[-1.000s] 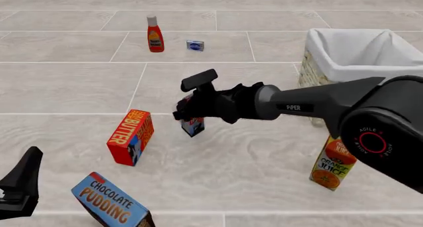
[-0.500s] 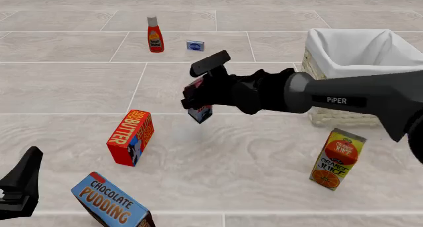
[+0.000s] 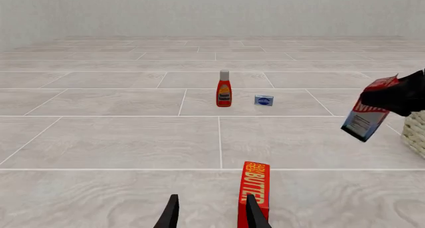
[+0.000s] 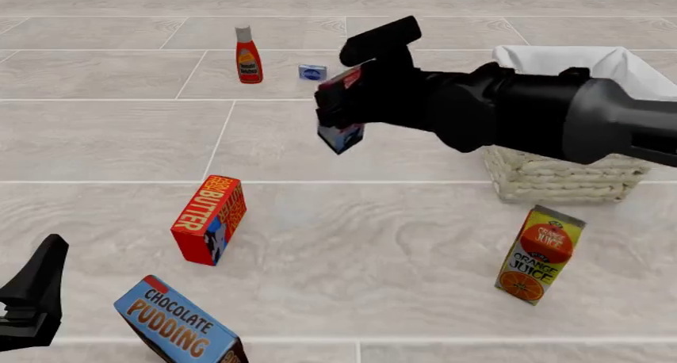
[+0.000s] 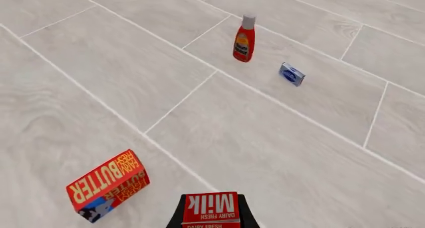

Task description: Pick the milk and place it in the basket.

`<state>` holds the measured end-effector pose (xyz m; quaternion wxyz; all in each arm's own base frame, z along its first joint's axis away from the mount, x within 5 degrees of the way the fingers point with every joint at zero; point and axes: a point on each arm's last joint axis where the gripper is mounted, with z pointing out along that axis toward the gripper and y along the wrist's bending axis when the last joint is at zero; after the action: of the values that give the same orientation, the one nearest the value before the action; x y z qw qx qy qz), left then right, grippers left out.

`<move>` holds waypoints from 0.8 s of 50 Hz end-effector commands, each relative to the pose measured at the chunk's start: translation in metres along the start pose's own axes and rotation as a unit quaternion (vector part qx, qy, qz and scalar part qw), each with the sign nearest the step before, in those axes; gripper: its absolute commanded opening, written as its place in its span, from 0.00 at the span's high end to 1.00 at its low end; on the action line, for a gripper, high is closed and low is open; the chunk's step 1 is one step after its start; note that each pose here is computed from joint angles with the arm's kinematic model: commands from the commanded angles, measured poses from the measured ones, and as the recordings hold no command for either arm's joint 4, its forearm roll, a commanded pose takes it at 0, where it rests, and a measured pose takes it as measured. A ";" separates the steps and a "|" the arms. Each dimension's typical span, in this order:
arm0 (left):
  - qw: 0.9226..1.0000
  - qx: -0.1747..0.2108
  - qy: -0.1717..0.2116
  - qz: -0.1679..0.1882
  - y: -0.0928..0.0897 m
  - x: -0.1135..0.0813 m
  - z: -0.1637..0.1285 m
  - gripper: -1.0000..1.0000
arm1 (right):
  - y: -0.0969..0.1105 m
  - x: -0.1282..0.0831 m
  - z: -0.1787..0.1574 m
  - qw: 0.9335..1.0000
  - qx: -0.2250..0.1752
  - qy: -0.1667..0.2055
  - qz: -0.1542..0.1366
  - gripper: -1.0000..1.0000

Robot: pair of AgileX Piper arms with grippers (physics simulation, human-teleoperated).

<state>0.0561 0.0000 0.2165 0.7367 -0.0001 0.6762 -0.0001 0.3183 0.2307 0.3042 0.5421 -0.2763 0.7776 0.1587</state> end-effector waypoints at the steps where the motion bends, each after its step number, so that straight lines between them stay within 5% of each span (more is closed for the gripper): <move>1: 1.000 0.000 0.000 0.000 0.000 0.000 0.000 0.00 | -0.012 -0.037 -0.050 0.997 0.014 -0.060 0.038 1.00; 40: 1.000 0.000 0.000 0.000 0.000 0.000 0.000 0.00 | -0.072 -0.076 -0.139 0.981 0.111 -0.140 0.071 1.00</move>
<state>0.0561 0.0000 0.2165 0.7367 -0.0001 0.6762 -0.0001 0.2841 0.1366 0.4075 0.6382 -0.1758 0.7370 0.1366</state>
